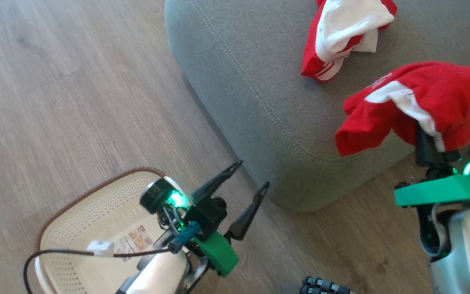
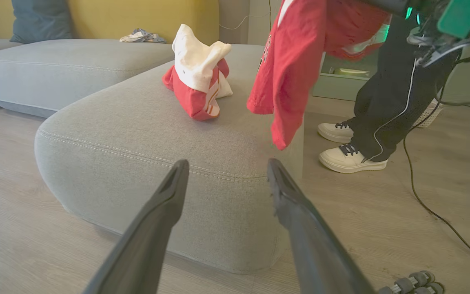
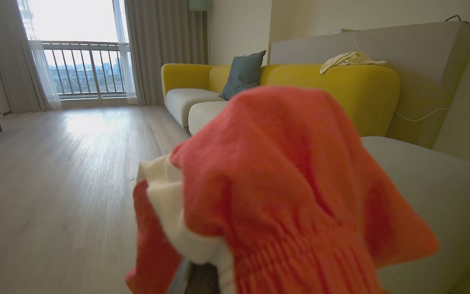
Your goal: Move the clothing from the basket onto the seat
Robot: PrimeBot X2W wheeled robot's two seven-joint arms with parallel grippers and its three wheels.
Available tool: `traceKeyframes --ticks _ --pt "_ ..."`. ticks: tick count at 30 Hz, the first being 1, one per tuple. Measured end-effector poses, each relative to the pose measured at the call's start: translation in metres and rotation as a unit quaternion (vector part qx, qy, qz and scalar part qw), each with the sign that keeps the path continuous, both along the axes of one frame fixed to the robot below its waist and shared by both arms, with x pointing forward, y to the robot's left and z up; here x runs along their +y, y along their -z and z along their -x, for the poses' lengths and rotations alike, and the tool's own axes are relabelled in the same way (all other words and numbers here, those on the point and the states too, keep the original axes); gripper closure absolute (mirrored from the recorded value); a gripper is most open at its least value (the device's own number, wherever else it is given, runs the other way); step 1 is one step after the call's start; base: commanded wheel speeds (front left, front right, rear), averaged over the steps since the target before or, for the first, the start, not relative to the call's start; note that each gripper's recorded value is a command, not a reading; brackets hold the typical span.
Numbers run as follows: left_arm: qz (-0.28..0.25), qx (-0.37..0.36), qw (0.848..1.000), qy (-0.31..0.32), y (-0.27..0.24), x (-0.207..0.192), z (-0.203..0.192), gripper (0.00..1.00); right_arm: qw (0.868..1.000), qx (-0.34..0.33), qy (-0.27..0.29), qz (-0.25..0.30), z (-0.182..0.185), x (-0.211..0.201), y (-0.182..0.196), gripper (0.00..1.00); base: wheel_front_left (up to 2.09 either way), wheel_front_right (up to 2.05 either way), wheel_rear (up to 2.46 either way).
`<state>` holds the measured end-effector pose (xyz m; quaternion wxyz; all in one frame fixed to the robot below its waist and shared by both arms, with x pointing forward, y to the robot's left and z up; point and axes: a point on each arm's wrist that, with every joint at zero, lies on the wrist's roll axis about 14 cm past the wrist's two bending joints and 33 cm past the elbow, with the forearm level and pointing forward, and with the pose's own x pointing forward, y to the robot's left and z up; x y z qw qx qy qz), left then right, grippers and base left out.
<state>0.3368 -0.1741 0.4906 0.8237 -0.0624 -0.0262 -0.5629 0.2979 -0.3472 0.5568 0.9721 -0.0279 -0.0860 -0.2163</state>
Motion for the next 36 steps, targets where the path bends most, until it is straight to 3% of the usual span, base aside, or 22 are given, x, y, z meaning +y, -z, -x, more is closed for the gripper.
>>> traceKeyframes --ticks 9,17,21,31,36 --pt "0.006 -0.001 1.000 0.005 -0.001 -0.005 -0.004 0.00 1.000 -0.008 0.018 0.021 0.003 -0.011 -0.012 1.00 0.00 0.00 0.00" --pt "0.012 0.008 1.000 0.015 0.008 -0.009 -0.007 0.00 0.989 -0.069 0.012 0.132 -0.029 -0.037 -0.095 1.00 0.00 0.00 0.00" --pt "0.010 0.013 1.000 0.012 0.020 -0.007 -0.021 0.00 0.982 -0.078 0.012 0.169 -0.052 -0.047 -0.116 1.00 0.00 0.00 0.00" --pt "-0.012 0.033 0.999 0.004 0.069 0.008 -0.049 0.00 0.982 -0.032 -0.022 0.187 -0.144 -0.070 -0.108 1.00 0.00 0.00 0.00" --pt "-0.016 0.049 0.999 -0.008 0.089 0.014 -0.063 0.00 0.983 0.022 -0.033 0.181 -0.190 -0.084 -0.080 1.00 0.00 0.00 0.00"
